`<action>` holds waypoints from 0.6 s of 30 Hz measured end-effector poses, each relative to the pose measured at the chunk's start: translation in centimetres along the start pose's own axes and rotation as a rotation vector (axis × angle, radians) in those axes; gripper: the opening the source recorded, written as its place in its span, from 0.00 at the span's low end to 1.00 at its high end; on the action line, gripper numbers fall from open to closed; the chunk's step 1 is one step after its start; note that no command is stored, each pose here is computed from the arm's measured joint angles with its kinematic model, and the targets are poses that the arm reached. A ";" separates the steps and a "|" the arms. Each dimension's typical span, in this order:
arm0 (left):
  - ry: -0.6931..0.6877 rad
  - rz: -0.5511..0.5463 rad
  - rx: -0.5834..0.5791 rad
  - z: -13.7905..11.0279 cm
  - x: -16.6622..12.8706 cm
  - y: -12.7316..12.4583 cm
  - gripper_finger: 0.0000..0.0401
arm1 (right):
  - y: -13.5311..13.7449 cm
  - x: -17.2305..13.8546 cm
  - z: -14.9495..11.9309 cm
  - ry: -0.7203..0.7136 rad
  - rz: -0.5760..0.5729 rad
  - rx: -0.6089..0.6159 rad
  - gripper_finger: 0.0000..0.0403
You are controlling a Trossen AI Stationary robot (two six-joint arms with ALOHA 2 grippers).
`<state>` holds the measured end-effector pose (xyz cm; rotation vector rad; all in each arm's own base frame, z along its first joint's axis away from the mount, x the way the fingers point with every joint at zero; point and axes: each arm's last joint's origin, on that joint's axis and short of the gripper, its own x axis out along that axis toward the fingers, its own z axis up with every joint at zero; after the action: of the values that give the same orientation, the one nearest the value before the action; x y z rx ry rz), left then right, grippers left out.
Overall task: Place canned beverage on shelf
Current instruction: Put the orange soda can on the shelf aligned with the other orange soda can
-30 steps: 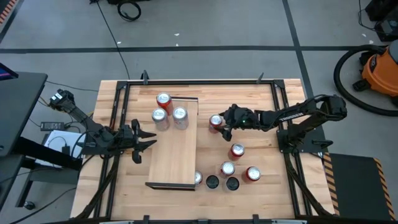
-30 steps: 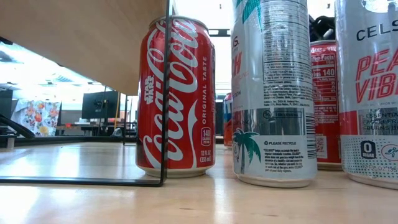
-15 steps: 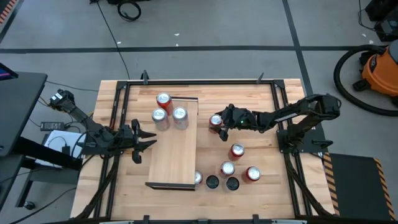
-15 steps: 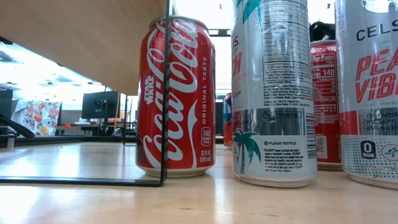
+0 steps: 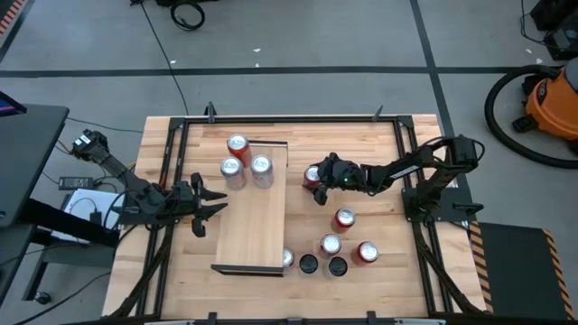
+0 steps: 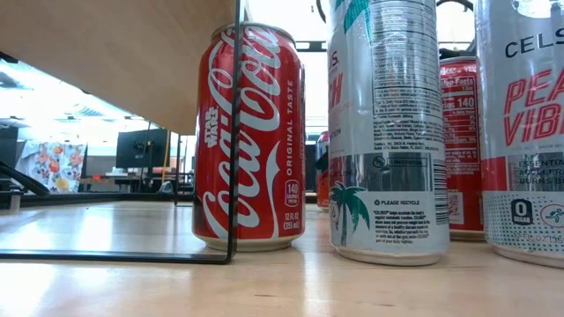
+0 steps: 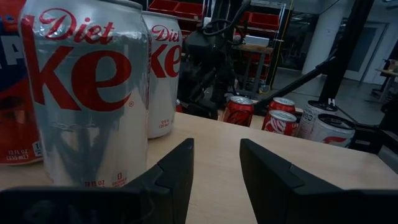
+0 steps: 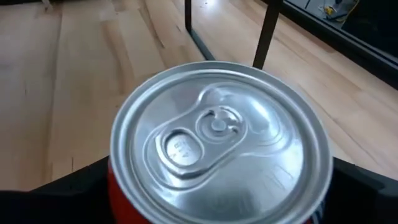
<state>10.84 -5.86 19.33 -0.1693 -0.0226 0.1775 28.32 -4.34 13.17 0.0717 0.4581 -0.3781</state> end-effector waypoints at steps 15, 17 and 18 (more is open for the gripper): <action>0.000 0.000 0.000 0.0 0.0 0.0 0.35 | -3.5 0.6 0.2 0.018 0.218 -0.053 0.76; 0.000 0.000 0.000 0.0 0.0 0.0 0.35 | -3.9 0.7 0.4 0.016 0.240 -0.051 0.76; 0.000 0.000 0.000 0.0 0.0 0.0 0.35 | -4.1 0.8 0.6 0.017 0.260 -0.046 0.76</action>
<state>10.84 -5.86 19.33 -0.1692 -0.0225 0.1775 27.71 -8.50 13.44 0.0883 0.4674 -0.1116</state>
